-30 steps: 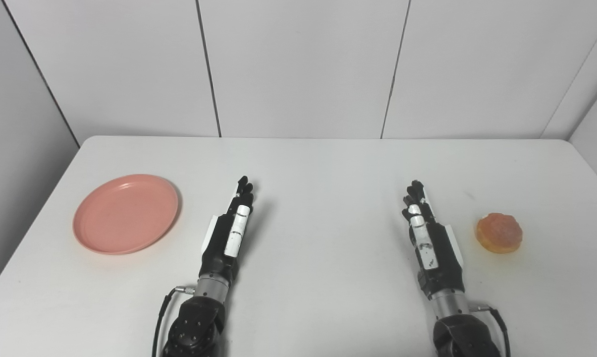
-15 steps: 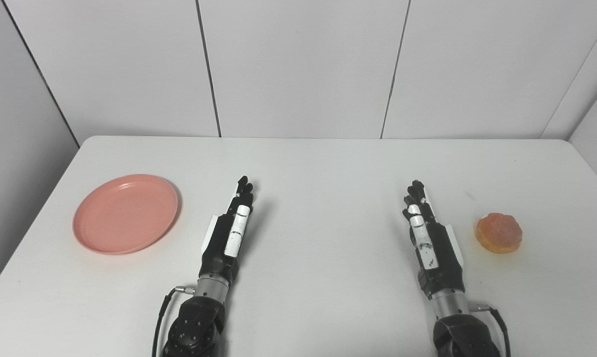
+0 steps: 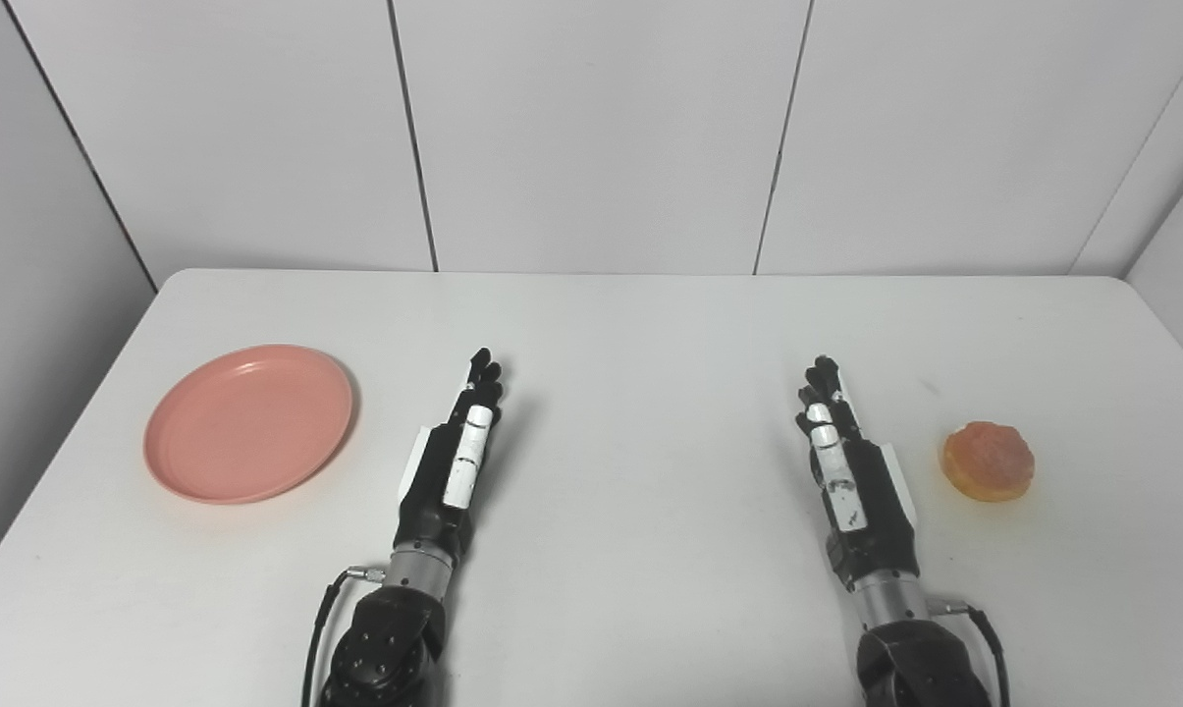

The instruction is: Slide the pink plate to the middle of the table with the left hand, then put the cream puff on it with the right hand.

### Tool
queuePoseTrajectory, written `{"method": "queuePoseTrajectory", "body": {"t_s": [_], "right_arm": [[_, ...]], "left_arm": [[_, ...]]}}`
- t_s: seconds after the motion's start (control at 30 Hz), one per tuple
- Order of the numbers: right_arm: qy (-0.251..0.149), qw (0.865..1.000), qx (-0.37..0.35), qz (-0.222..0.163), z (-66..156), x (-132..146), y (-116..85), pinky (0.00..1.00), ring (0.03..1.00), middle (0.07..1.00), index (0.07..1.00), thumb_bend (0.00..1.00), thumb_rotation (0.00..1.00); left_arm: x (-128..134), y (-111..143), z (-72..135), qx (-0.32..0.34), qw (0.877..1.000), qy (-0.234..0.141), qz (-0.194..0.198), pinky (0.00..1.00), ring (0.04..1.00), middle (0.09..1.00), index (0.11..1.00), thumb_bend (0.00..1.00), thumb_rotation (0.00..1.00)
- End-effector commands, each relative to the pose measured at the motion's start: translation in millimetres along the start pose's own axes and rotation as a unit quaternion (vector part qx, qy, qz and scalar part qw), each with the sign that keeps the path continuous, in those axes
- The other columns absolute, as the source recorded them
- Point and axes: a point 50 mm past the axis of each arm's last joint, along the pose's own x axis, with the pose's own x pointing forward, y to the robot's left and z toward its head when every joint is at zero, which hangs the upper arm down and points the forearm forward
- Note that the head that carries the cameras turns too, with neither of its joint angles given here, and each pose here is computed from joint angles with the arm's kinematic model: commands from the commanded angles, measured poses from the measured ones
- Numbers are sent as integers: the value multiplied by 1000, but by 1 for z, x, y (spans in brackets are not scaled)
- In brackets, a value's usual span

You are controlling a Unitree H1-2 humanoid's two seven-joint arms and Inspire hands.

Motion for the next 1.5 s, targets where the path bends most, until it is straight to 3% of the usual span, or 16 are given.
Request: {"method": "queuePoseTrajectory", "body": {"t_s": [0.0,0.4,0.63,1.0,1.47], "right_arm": [[16,1000,6,-6,-13,-11,-1,1000,1000,1000,1000,597,893],[16,1000,2,-5,-13,-10,-2,1000,1000,1000,1000,574,903],[8,1000,9,-7,-12,-10,-1,1000,1000,1000,1000,513,893],[32,999,9,3,-12,-10,-2,1000,1000,1000,1000,576,895],[46,999,21,4,-12,-10,-1,1000,1000,1000,1000,552,890]], "left_arm": [[-12,5,-17,6,1000,29,-1,1000,1000,1000,1000,651,1000],[-12,5,-17,6,1000,30,-4,1000,1000,1000,1000,655,1000],[-12,4,-16,2,1000,31,-2,1000,1000,1000,1000,657,1000],[-12,5,-17,2,1000,31,-3,1000,1000,1000,1000,675,1000],[-12,5,-18,-7,1000,26,-4,1000,1000,1000,1000,669,1000]]}}
